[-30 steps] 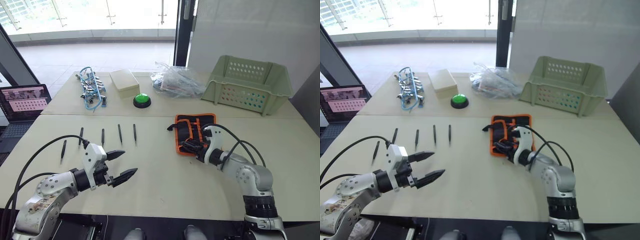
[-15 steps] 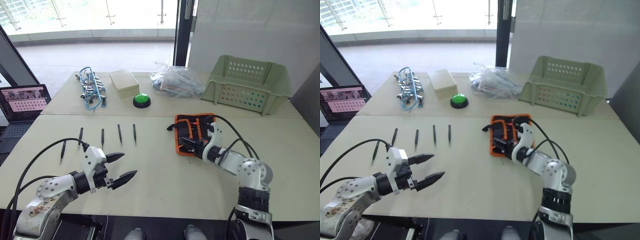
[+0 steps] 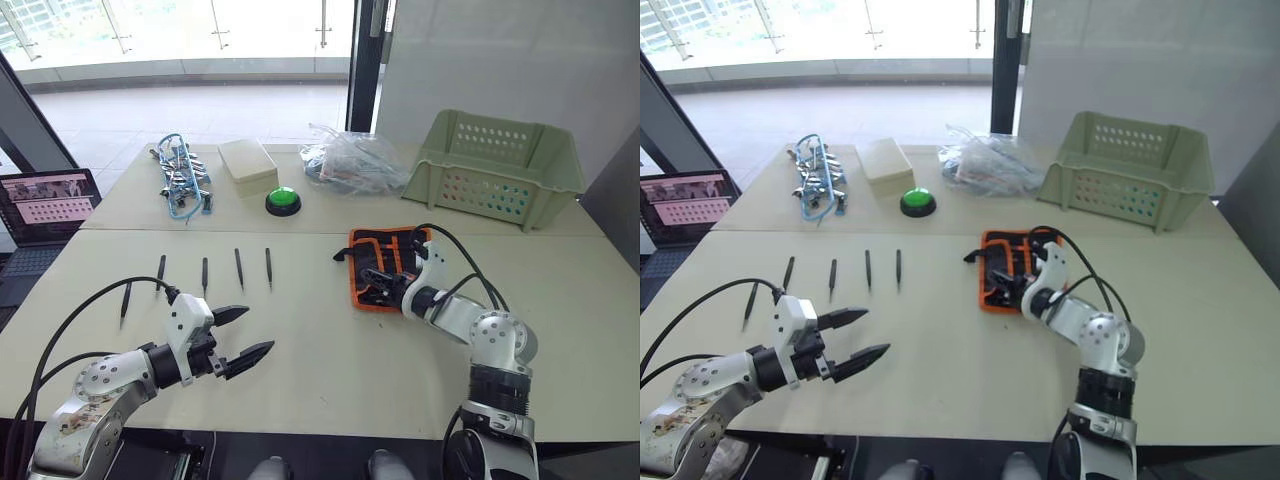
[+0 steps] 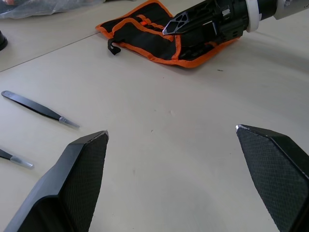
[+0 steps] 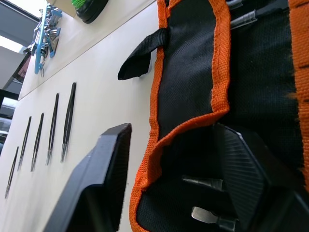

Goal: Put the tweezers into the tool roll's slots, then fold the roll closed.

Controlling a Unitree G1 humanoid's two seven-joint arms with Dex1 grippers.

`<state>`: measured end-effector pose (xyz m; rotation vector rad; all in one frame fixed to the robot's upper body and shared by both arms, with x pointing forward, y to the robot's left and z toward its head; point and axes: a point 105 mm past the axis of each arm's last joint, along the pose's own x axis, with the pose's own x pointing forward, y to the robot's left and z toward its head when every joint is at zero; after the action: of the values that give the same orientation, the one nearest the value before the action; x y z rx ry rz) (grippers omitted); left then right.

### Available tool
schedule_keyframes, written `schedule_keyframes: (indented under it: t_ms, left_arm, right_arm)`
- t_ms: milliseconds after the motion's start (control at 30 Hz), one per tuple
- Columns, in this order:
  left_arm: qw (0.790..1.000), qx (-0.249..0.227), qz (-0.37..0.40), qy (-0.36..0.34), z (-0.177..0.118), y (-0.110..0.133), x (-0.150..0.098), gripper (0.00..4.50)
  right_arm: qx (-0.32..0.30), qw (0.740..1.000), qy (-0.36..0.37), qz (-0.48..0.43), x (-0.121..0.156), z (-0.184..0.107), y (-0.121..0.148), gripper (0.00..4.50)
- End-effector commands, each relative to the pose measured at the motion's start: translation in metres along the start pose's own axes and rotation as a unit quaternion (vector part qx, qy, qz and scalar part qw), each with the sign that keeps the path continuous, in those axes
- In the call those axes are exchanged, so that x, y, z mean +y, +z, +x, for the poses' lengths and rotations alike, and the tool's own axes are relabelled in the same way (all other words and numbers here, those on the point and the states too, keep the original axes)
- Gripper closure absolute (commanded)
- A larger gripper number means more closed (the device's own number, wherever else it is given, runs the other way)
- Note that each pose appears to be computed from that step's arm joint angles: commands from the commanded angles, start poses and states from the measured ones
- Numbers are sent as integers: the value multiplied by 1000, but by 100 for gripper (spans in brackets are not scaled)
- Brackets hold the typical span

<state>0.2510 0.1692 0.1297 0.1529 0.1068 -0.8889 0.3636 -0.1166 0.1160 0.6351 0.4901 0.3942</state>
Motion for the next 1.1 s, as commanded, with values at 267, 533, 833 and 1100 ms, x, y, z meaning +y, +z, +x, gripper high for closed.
schedule_keyframes:
  t_ms: [267, 533, 833, 1100]
  left_arm:
    - [999, -20, 29, 9, -1, 15, 2, 0]
    - [999, -23, 41, 19, -1, 21, 6, 0]
    - [997, 3, 71, -17, 8, 25, 10, 0]
    - [986, 45, 151, -58, 40, 28, 40, 0]
  right_arm:
    - [-15, 999, 26, 20, 5, 1, 12, 447]
    - [45, 993, 111, -11, 41, 8, -7, 447]
    - [142, 966, 169, -133, 47, -12, -30, 447]
    - [186, 939, 215, -195, 47, -33, -40, 447]
